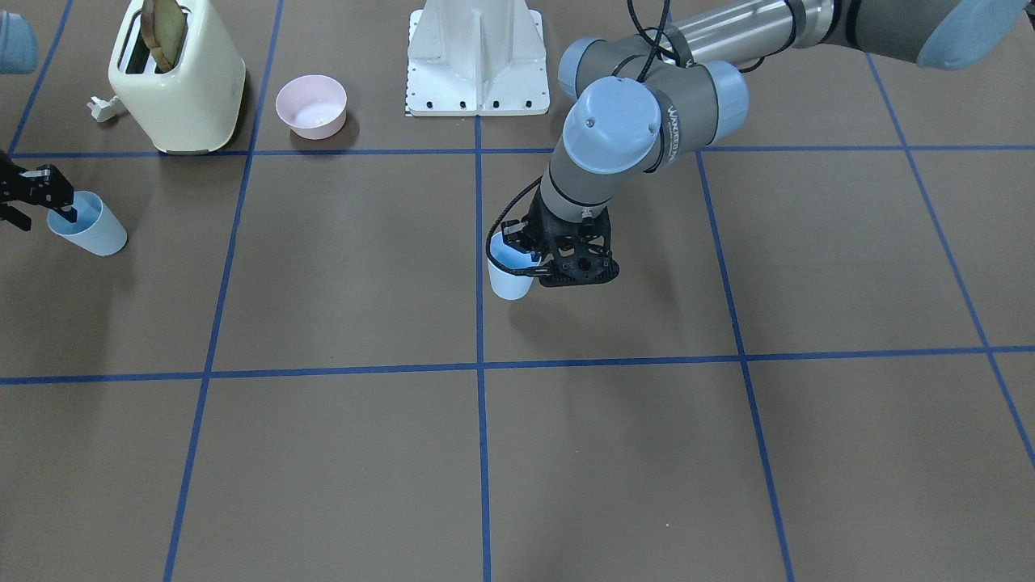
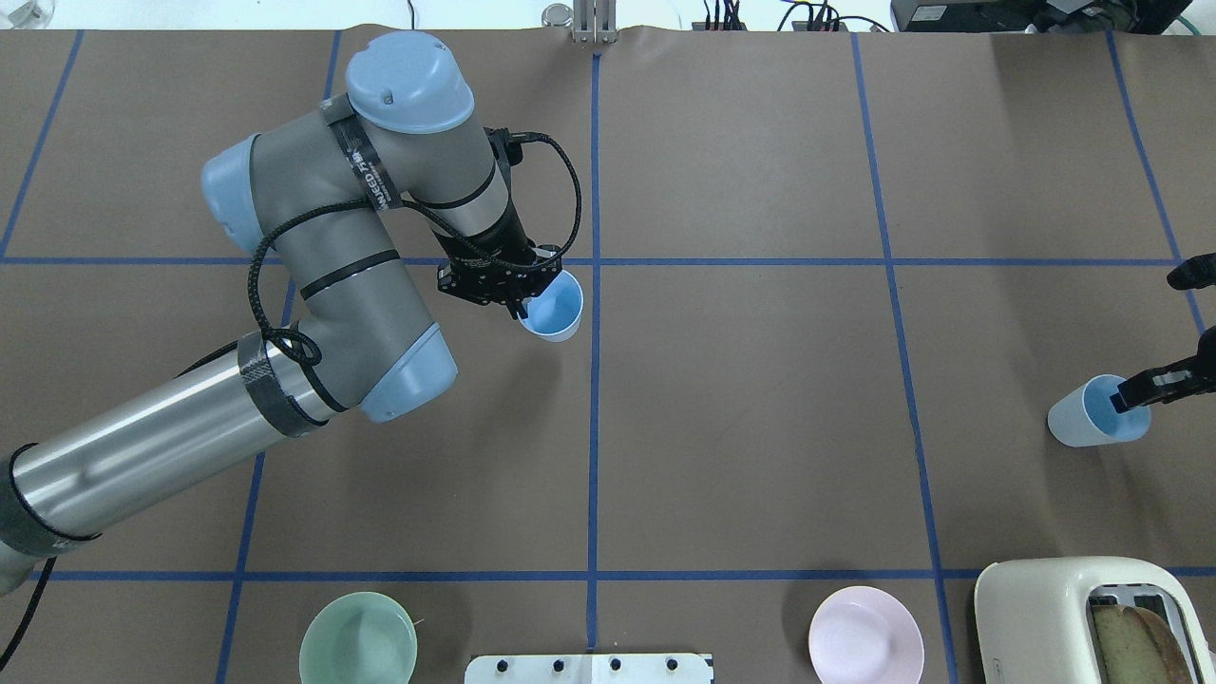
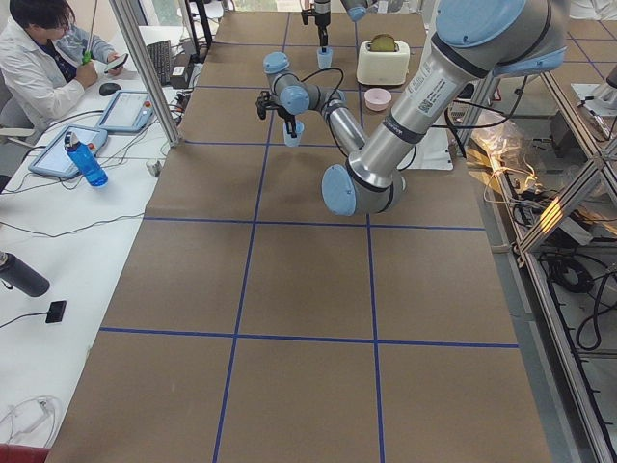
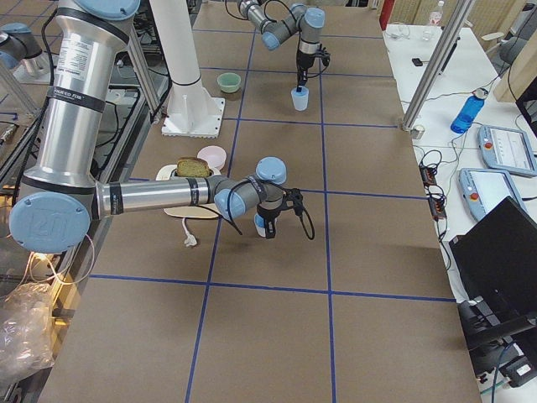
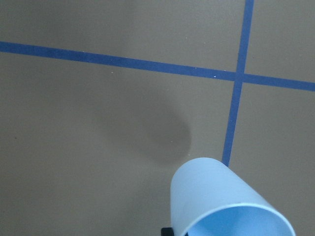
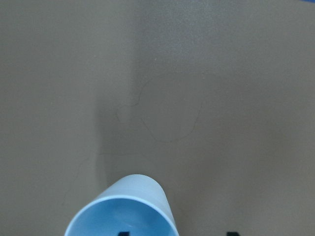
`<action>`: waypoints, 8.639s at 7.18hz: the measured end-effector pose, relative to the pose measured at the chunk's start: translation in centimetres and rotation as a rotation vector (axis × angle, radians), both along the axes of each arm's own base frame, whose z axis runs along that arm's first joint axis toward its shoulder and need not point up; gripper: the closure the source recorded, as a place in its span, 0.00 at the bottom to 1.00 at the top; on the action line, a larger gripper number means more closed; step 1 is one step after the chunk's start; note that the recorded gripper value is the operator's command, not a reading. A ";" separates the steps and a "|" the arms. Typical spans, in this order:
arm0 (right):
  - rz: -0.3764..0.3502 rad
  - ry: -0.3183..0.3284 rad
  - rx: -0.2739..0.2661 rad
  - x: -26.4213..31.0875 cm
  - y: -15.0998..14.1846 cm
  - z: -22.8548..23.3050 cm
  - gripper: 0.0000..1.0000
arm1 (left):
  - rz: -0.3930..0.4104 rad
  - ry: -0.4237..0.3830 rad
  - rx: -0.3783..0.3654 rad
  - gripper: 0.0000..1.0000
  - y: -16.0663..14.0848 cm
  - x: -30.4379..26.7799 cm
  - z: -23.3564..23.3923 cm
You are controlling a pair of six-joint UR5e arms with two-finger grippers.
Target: Stack blue cups with both arms
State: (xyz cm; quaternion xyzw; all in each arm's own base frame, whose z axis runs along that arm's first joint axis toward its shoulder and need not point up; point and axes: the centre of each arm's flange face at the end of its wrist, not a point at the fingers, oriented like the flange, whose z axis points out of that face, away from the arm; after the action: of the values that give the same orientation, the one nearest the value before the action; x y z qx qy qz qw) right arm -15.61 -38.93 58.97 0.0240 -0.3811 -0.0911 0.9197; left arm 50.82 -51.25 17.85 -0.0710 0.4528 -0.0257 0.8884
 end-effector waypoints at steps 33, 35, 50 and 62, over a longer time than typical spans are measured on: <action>0.150 -0.155 -0.128 -19.8 -11.5 -38.9 0.91 | 0.050 0.052 0.171 0.31 -3.0 -10.1 8.2; 0.172 -0.150 -0.131 -23.6 -10.9 -41.7 0.91 | 0.088 0.027 0.246 0.27 -4.0 -13.8 12.0; 0.223 -0.145 -0.097 -36.2 -9.8 -45.6 0.90 | 0.144 0.001 0.317 0.22 -5.6 -20.7 18.9; 0.338 -0.237 0.015 -27.2 -15.7 -37.8 0.00 | 0.095 0.009 0.301 0.00 -7.0 -24.2 18.9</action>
State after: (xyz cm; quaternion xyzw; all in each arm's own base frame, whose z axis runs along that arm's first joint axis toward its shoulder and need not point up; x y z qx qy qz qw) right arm -42.83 -54.60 21.20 0.1048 -0.4767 0.0651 0.8703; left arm 26.59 -58.21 36.72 0.0415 0.4518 0.0850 0.8871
